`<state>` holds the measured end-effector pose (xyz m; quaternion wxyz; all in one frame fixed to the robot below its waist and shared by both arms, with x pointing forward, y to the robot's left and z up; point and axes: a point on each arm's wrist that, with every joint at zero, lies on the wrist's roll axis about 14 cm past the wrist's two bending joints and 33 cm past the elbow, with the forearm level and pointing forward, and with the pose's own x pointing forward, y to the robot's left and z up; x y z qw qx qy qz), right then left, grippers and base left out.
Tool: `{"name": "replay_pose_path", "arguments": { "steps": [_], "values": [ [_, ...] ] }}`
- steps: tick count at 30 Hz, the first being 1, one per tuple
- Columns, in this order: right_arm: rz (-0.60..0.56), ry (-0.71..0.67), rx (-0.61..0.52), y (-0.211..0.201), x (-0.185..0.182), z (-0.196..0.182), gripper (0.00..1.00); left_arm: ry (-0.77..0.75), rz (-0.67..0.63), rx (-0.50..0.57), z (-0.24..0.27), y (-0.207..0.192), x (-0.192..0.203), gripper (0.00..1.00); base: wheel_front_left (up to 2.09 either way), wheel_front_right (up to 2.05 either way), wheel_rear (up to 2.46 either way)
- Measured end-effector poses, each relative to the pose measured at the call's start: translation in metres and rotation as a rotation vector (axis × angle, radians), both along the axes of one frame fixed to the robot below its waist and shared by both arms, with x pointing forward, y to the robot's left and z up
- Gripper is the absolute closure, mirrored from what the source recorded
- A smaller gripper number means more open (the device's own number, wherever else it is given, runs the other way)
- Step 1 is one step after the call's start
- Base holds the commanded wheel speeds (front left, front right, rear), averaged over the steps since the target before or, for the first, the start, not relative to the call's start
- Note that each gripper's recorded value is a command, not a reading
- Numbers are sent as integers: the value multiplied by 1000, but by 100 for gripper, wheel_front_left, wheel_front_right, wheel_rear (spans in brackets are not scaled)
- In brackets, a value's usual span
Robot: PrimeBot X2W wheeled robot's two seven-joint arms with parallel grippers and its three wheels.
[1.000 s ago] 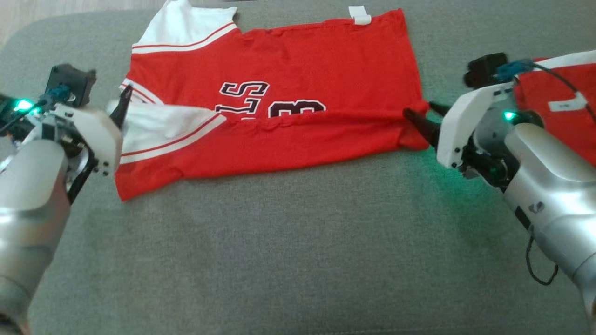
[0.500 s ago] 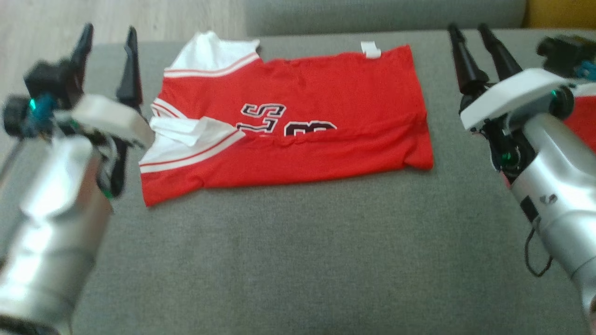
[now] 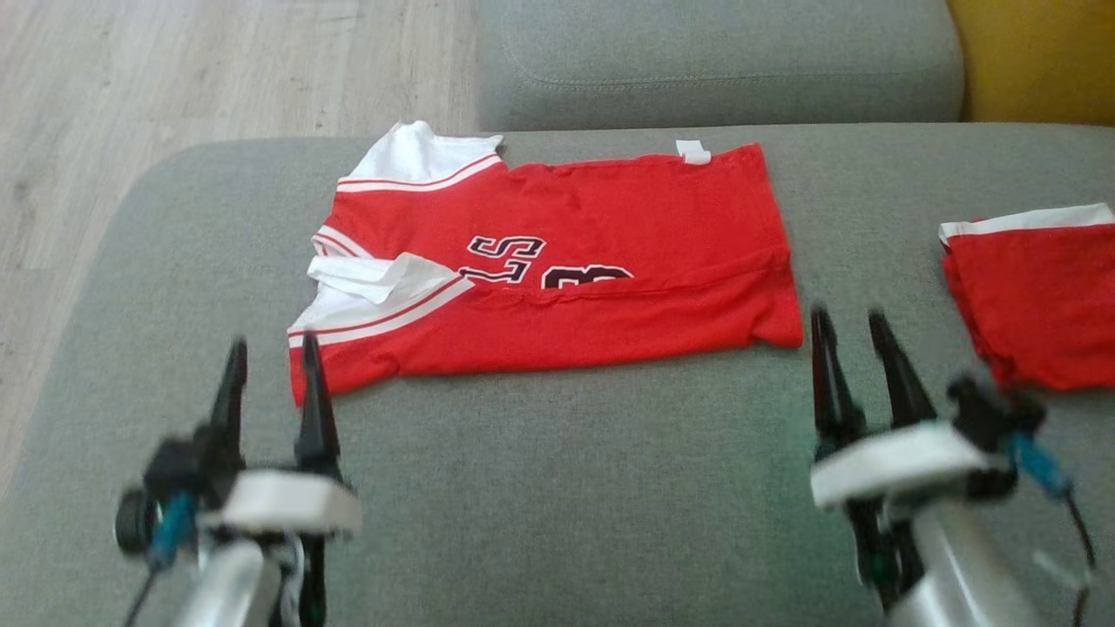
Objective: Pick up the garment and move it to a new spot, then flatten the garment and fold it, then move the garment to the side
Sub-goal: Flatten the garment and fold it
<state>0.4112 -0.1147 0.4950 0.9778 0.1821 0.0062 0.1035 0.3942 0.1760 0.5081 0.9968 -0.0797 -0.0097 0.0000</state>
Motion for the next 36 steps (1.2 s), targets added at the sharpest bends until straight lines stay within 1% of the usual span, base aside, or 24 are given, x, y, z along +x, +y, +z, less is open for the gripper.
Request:
{"name": "replay_pose_path", "arguments": {
  "steps": [3, 5, 10, 14, 19, 22, 32, 36],
  "values": [
    [-9, 39, -22, -5, -20, -18, 0, 53, 17, -19, -20, -1, -16, 0, 0, 0, 0],
    [-4, 30, -6, -3, -21, -15, 0, 66, 23, -10, -26, 2, -18, 0, 0, 0, 0],
    [18, -6, 6, 6, -13, -4, 0, 89, 26, 7, -34, 5, -9, 0, 0, 0, 0],
    [15, -22, 9, 5, -3, 1, 0, 194, 52, 29, -60, 15, 4, 0, 0, 0, 0],
    [20, 18, 14, 7, 0, -13, 0, 352, 62, 66, -97, 24, 16, 0, 0, 0, 0],
    [17, 36, 24, 6, 1, -19, 0, 420, 50, 72, -113, 24, 19, 0, 0, 0, 0],
    [3, 56, 39, 1, 10, -27, 0, 573, -12, 112, -150, 21, 34, 0, 0, 0, 0],
    [-2, 69, 40, -1, 11, -32, 0, 583, -22, 128, -153, 22, 45, 0, 0, 0, 0]
  ]
}}
